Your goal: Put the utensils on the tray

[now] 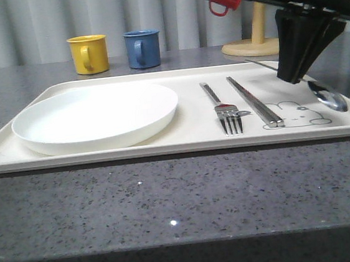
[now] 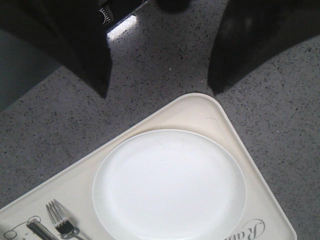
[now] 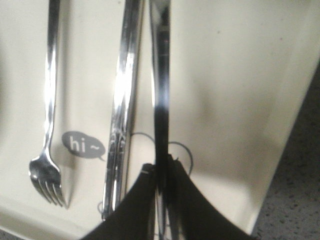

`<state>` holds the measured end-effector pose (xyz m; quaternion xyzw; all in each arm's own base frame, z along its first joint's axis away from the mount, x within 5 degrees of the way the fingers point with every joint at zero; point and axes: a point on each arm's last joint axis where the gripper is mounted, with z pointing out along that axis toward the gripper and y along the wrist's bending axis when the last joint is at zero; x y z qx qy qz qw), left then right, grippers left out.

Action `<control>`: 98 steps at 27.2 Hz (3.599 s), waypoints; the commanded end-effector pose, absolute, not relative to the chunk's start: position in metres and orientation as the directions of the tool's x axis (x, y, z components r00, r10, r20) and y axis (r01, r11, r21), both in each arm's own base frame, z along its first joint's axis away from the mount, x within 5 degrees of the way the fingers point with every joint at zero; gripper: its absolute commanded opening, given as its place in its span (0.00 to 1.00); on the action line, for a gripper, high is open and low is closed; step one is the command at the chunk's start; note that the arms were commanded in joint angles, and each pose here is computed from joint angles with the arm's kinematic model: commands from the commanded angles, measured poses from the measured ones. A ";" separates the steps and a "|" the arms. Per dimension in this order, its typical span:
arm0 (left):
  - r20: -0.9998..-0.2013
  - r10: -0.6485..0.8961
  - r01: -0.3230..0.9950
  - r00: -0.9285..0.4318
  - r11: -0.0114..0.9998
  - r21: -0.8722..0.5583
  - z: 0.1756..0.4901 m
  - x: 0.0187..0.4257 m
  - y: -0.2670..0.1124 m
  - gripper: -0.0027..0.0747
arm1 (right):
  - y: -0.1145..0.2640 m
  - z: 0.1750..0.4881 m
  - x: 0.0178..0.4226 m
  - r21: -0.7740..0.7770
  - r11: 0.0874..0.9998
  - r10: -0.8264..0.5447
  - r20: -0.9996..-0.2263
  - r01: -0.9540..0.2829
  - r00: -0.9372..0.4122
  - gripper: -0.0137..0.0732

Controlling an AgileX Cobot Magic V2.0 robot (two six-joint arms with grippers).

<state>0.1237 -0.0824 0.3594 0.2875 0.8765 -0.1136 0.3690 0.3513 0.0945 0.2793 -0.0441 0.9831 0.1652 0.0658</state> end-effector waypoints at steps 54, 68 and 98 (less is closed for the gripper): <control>-0.768 0.376 0.588 -0.519 0.809 -0.001 0.371 0.126 -0.086 0.58 | 0.090 0.392 0.263 -0.017 0.929 -0.297 -0.627 -0.369 -0.720 0.42; -0.768 0.376 0.588 -0.519 0.809 -0.001 0.371 0.126 -0.086 0.58 | 0.066 0.388 0.164 -0.033 0.912 -0.314 -0.697 -0.409 -0.645 0.42; -0.804 0.368 0.580 -0.467 0.814 0.035 0.375 0.130 -0.086 0.58 | 0.026 0.378 0.060 -0.023 0.914 -0.205 -0.887 -0.404 -0.414 0.41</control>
